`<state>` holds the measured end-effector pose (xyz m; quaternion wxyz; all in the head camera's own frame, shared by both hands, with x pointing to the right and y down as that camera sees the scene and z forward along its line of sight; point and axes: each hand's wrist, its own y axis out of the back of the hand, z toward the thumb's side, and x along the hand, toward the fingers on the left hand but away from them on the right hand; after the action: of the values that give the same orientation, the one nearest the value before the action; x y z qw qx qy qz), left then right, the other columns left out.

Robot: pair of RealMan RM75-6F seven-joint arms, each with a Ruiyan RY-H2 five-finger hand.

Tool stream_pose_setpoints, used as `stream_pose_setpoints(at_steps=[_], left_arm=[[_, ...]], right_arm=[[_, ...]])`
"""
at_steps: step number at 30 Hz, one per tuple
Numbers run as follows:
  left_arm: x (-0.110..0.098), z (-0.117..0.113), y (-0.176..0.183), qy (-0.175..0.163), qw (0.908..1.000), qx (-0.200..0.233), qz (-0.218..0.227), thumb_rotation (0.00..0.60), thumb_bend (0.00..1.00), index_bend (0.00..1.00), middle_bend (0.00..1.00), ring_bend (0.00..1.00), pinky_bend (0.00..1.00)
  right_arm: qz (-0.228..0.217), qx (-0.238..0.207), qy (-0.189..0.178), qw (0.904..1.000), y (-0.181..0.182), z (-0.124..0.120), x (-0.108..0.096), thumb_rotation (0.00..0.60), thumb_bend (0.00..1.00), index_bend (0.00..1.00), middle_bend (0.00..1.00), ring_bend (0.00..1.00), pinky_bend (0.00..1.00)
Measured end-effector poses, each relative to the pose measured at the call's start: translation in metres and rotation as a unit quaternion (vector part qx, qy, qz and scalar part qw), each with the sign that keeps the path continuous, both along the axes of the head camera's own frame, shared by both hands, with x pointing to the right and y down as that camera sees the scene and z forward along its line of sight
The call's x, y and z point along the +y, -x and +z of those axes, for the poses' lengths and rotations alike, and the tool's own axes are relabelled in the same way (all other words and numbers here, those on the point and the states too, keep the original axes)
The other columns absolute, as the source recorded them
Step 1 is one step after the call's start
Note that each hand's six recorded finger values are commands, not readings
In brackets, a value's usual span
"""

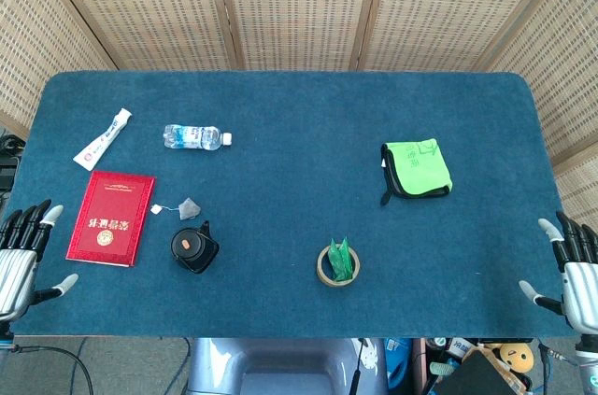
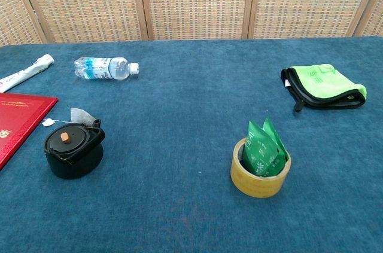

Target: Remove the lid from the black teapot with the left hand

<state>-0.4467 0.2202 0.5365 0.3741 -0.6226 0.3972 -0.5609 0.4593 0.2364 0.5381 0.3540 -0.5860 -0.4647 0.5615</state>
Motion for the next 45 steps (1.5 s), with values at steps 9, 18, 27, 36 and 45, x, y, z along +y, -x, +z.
stream_pose_setpoints(at_steps=[9,18,27,36,45], left_arm=[[0.0,0.004,-0.003,0.009,0.9999,0.003,0.006,0.6,0.17,0.0,0.0,0.0,0.0],[-0.018,0.023,-0.028,0.047,0.9951,0.025,0.083,0.6,0.17,0.21,0.0,0.0,0.0],[-0.061,0.057,-0.076,0.085,0.9707,0.058,0.217,0.6,0.26,0.39,0.0,0.0,0.0],[-0.077,0.091,-0.109,0.116,0.9546,0.066,0.266,0.6,0.31,0.43,0.0,0.0,0.0],[-0.073,0.105,-0.115,0.118,0.9494,0.047,0.287,0.6,0.32,0.44,0.0,0.0,0.0]], right_arm=[[0.005,-0.005,-0.001,1.0,-0.001,-0.001,-0.001,0.6,0.0,0.0,0.0,0.0,0.0],[0.008,0.0,0.001,1.0,-0.003,0.001,-0.001,0.6,0.0,0.0,0.0,0.0,0.0],[0.015,0.006,0.01,0.9998,-0.006,0.007,-0.002,0.6,0.0,0.0,0.0,0.0,0.0],[0.019,0.003,0.011,0.9998,-0.008,0.008,-0.002,0.6,0.0,0.0,0.0,0.0,0.0],[0.023,0.001,0.013,0.9996,-0.01,0.008,-0.003,0.6,0.0,0.0,0.0,0.0,0.0]])
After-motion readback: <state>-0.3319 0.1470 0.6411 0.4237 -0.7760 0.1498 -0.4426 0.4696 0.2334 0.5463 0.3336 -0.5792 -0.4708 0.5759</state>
